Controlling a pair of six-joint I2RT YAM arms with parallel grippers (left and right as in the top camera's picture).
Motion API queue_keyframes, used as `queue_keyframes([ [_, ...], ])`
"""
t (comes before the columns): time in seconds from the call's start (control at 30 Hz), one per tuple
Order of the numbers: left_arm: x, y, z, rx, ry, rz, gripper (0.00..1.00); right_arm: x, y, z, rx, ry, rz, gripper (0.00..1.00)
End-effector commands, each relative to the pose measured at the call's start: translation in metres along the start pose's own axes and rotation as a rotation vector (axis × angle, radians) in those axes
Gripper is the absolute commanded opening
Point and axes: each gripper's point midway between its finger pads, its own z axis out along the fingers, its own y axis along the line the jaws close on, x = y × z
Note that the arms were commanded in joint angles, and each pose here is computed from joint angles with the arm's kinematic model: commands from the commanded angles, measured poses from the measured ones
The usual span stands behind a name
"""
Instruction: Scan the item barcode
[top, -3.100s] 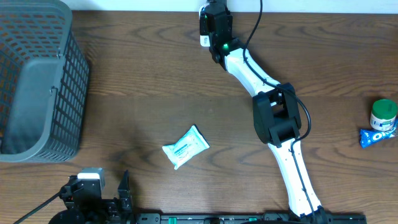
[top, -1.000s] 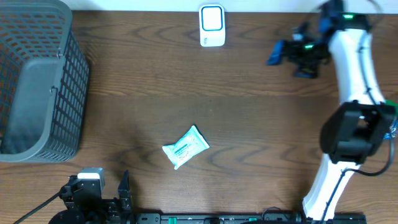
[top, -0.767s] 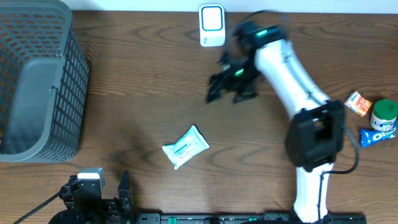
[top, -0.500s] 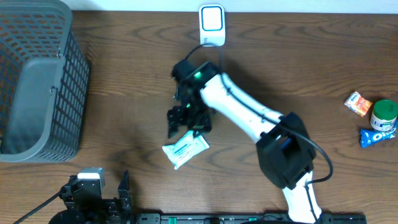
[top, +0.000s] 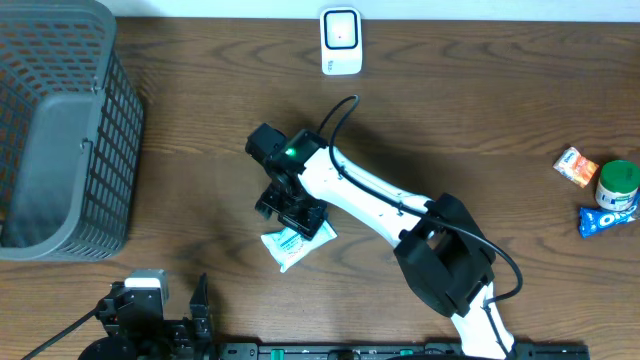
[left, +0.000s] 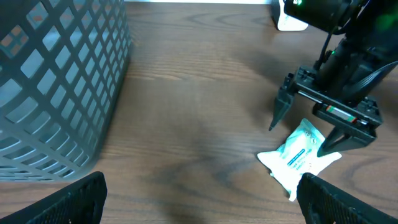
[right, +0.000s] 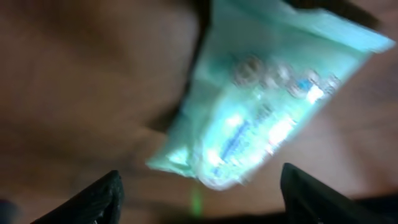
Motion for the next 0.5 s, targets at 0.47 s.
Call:
queue_keyframes([
  [0.47, -0.001, 0.002, -0.002, -0.009, -0.007, 0.008, 0.98, -0.025, -0.024, 0.07, 0.138, -0.044, 0.156, 0.33],
])
